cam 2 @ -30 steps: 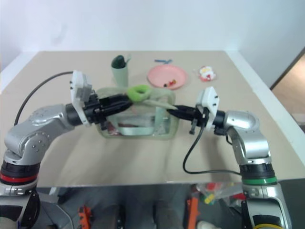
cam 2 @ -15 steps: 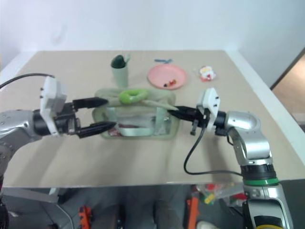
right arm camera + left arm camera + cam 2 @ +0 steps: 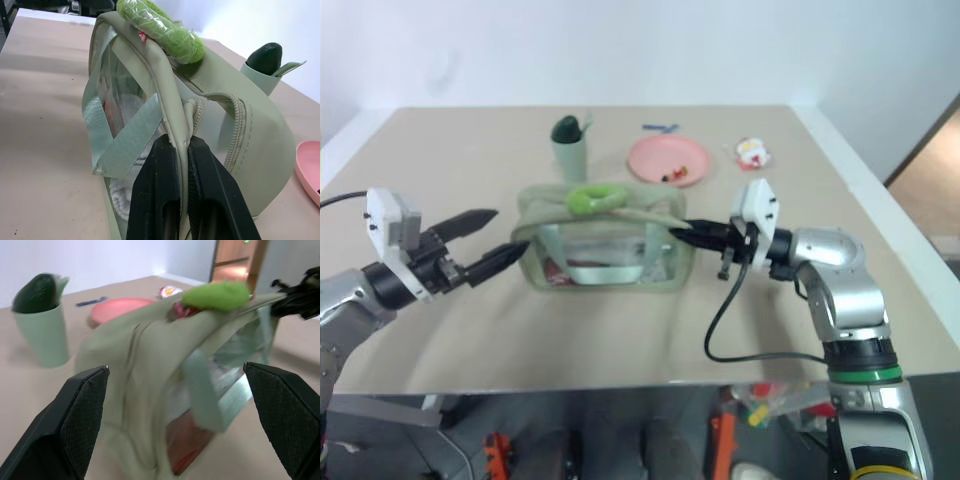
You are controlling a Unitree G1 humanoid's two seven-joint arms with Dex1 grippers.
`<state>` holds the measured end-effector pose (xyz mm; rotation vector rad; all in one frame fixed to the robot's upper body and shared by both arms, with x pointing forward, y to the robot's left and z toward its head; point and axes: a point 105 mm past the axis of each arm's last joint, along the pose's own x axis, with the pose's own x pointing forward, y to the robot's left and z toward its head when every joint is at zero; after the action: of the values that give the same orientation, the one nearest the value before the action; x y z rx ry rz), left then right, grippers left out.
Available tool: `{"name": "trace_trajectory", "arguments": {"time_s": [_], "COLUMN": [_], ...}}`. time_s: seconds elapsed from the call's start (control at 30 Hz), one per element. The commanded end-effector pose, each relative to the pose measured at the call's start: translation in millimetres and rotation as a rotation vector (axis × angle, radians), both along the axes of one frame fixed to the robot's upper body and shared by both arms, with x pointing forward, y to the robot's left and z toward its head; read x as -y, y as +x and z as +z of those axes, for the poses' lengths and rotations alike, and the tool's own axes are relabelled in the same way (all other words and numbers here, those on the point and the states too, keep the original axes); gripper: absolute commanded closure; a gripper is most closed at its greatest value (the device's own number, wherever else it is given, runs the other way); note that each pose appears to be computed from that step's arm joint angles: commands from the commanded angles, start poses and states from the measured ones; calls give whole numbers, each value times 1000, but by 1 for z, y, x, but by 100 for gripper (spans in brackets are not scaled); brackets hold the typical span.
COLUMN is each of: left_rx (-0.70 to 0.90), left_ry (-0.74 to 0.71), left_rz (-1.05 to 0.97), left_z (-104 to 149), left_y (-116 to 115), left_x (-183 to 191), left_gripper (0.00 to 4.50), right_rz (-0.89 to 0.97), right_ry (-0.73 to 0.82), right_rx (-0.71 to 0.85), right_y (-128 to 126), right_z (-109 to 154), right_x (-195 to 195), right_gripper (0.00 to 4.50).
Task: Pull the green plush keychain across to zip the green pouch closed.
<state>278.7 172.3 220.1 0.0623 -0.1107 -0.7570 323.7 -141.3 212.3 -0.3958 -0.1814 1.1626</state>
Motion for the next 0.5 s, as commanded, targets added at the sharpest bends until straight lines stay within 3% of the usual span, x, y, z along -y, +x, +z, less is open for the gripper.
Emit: {"name": "trace_trajectory", "arguments": {"time_s": [0.03, 0.07, 0.4, 0.43, 0.47, 0.5], "left_rx": [63, 61, 49, 47, 47, 46], "left_ry": [13, 13, 27, 29, 31, 32], "left_rz": [-33, -39, -80, -84, -87, -90], "left_z": [7, 5, -3, -4, -5, -5], "left_y": [3, 4, 12, 12, 12, 12], "left_x": [8, 10, 14, 14, 14, 15], "left_gripper": [56, 75, 429, 448, 450, 450], "right_rz": [12, 11, 4, 8, 11, 14], "right_ry": [-4, -4, -10, 1, 15, 27], "right_rx": [38, 38, 37, -6, -42, -51], "right_y": [-3, -3, -7, -8, -9, -10], "right_z": [10, 10, 6, 5, 3, 5], "right_x": [-3, -3, 2, 2, 3, 3], "right_gripper": [450, 450, 450, 450, 378, 356]}}
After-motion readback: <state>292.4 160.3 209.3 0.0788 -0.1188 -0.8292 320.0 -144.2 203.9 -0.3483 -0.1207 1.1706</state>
